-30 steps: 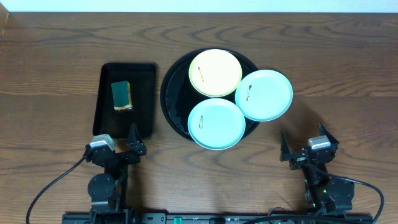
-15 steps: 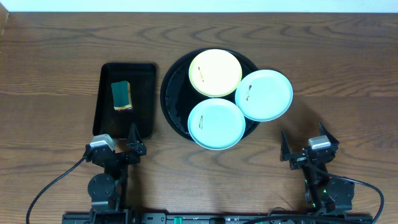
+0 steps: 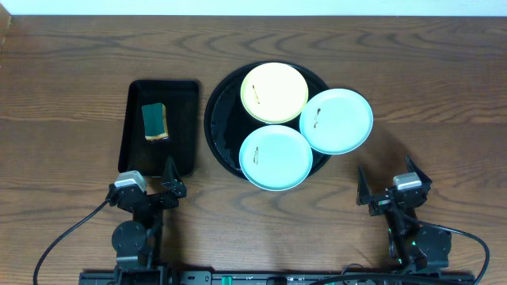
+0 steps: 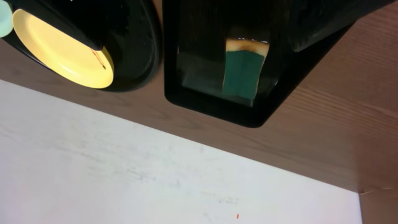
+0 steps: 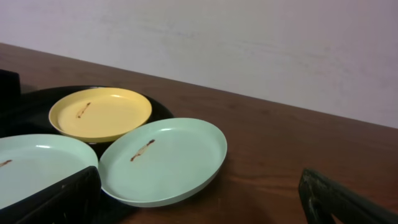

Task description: Clean dirty plates on tray and stack at the side

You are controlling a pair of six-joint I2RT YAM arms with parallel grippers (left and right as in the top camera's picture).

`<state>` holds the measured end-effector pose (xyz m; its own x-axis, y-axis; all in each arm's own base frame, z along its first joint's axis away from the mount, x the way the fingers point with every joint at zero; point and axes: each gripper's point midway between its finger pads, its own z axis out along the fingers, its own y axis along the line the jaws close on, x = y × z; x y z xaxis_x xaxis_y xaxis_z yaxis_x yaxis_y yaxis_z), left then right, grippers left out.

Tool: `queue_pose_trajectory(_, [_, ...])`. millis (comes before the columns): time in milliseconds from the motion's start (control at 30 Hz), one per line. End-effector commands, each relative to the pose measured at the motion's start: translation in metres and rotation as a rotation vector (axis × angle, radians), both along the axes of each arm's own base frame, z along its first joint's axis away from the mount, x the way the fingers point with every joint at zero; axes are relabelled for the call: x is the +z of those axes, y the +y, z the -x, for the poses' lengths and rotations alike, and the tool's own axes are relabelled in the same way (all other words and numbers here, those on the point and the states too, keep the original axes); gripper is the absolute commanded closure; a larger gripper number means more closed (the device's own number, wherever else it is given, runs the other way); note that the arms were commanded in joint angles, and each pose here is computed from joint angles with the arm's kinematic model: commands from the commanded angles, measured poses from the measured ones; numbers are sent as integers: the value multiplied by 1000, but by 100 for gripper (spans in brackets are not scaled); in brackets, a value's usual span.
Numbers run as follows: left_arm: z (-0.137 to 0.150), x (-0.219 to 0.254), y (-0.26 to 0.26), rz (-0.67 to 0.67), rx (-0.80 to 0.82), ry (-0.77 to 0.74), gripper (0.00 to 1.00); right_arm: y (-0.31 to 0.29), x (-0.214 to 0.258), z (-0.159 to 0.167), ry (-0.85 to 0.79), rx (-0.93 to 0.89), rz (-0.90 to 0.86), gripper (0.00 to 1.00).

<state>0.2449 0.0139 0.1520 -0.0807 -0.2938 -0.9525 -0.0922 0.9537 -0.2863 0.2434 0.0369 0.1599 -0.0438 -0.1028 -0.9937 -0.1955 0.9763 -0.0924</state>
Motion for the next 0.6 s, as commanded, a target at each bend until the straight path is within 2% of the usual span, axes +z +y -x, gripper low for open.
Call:
queue_pose_trajectory(0, [1,-16,1,-17,5,53,8,1,14,3,-15,4,-40,1])
queue_pose_trajectory(167, [1,-16,1,-17,5,53,8,0,53,11,26,-5,-96,1])
queue_pose_trajectory(333, [1,-16,1,-17,5,53,8,1,101,2,140,-9,-88,1])
queue_pose_trajectory(433, [1,-16,1,-17,5,53,8,5,126,-9,280,6,-81,1])
queue_pose_trajectory(567, [1,-16,1,-17,5,53,8,14,141,-22,563,37,-78,1])
